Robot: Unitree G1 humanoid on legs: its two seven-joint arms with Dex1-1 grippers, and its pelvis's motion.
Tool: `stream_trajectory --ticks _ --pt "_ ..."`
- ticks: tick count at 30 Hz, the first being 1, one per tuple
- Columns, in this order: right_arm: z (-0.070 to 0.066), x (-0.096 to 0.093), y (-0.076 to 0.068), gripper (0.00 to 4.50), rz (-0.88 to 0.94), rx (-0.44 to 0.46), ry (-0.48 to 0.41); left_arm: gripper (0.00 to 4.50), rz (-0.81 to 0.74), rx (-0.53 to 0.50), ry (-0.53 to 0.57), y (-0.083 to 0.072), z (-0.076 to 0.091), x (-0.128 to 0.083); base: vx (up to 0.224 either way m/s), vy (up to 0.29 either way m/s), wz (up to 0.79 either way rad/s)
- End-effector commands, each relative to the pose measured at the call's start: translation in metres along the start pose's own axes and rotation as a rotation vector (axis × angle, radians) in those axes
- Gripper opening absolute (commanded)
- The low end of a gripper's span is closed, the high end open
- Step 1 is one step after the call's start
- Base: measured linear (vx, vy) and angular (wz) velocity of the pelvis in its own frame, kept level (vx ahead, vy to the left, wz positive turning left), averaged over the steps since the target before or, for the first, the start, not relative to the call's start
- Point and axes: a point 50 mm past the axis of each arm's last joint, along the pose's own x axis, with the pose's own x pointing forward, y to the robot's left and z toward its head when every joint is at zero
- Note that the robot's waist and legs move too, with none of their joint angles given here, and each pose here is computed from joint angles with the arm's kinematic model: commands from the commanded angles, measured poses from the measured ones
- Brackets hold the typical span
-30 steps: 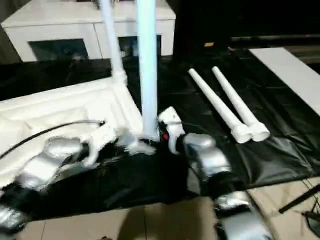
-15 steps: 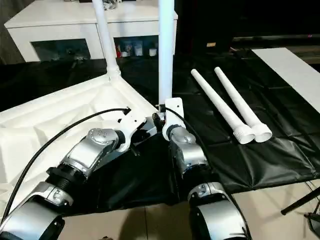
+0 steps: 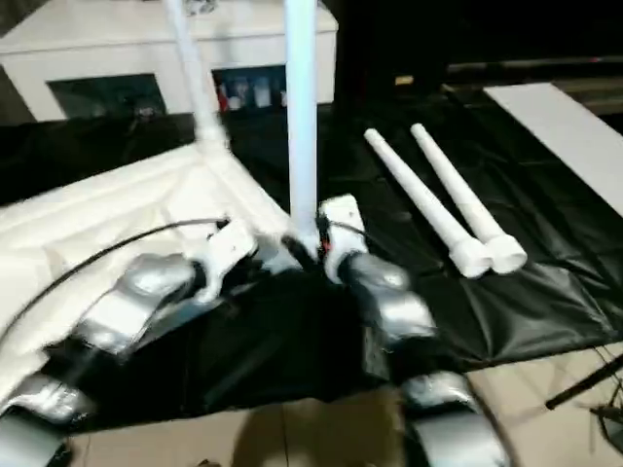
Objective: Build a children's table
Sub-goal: Rotate leg to tighten
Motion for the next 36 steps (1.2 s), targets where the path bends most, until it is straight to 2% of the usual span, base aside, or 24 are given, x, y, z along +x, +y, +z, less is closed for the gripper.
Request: stream_trajectory --ticks 1,6,12,14,20,25,31,36 --pt "0.008 -0.008 0.000 4.04 0.107 -0.021 -0.026 0.00 -0.093 0.079 -0.050 -0.007 0.010 -0.003 0.000 0.000 0.00" --pt "0.003 -0.032 -0.002 4.04 0.340 -0.115 0.059 0.00 -0.163 0.066 -0.071 -0.010 0.006 -0.019 0.000 0.000 0.00" --pt "0.001 -0.036 -0.004 4.04 0.421 -0.178 0.145 0.00 -0.154 0.071 -0.085 -0.009 0.007 -0.025 0.000 0.000 0.00" --pt "0.000 -0.035 -0.004 3.89 0.422 -0.189 0.160 0.00 -0.155 0.070 -0.085 -0.009 0.007 -0.025 0.000 0.000 0.00" --pt "0.005 -0.027 -0.007 3.33 0.394 -0.151 0.131 0.00 -0.159 0.066 -0.090 -0.010 0.008 -0.025 0.000 0.000 0.00" --pt "0.007 -0.026 -0.002 2.92 0.420 -0.138 0.105 0.00 -0.175 0.060 -0.086 -0.011 0.006 -0.026 0.000 0.000 0.00" --pt "0.000 -0.027 0.002 2.80 0.437 -0.117 0.102 0.00 -0.180 0.052 -0.072 -0.012 0.003 -0.025 0.000 0.000 0.00" --pt "-0.014 -0.010 -0.003 2.77 0.147 -0.007 0.094 0.00 -0.063 -0.002 0.004 -0.008 -0.006 -0.011 0.000 0.000 0.00"
